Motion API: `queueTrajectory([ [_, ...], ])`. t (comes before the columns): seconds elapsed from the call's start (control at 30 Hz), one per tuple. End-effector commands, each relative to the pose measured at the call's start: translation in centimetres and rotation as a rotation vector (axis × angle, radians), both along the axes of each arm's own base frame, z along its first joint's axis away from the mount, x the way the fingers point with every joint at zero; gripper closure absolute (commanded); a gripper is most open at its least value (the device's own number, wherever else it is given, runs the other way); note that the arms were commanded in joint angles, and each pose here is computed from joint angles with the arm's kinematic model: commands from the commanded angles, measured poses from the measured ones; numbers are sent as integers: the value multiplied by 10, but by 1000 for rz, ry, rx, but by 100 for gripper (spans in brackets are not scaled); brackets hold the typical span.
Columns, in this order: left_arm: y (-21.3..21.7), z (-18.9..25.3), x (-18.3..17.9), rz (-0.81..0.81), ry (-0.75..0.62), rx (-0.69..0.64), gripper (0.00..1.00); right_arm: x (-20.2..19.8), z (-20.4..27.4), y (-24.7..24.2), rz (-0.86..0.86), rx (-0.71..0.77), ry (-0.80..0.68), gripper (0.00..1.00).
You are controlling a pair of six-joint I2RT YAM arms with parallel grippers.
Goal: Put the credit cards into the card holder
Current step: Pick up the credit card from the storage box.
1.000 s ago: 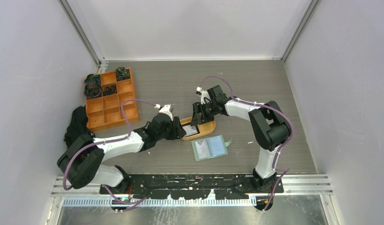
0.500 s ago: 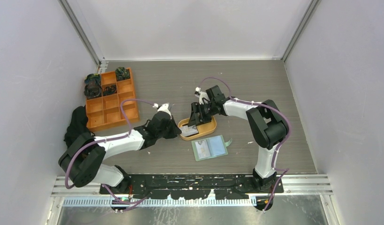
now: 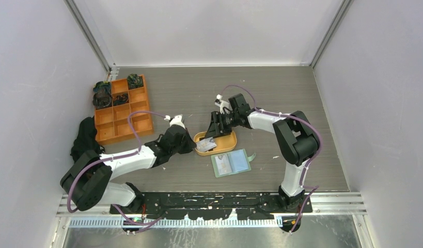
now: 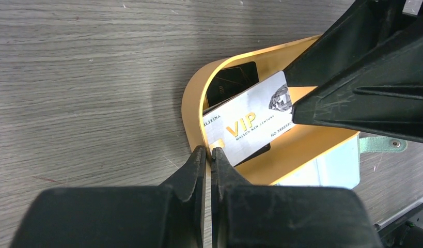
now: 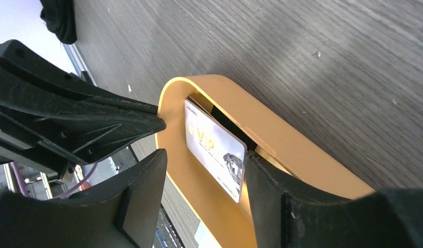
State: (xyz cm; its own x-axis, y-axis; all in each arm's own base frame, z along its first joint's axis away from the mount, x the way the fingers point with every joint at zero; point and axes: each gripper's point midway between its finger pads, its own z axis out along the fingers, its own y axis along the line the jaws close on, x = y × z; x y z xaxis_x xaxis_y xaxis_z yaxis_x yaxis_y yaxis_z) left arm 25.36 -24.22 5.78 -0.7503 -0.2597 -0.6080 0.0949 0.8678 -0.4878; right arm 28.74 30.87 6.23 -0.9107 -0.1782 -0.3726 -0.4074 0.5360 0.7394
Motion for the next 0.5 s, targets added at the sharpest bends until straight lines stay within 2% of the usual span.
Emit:
queueTrajectory([
  [0.0, -17, 28, 11, -18, -92, -83, 100, -23, 49, 23, 121, 168, -11, 39],
  [0.2, -13, 25, 12, 5, -89, -73, 100, -24, 59, 26, 131, 220, -18, 50],
  [0.47, -13, 29, 16, 20, -94, -70, 100, -22, 38, 19, 112, 119, -2, 58],
])
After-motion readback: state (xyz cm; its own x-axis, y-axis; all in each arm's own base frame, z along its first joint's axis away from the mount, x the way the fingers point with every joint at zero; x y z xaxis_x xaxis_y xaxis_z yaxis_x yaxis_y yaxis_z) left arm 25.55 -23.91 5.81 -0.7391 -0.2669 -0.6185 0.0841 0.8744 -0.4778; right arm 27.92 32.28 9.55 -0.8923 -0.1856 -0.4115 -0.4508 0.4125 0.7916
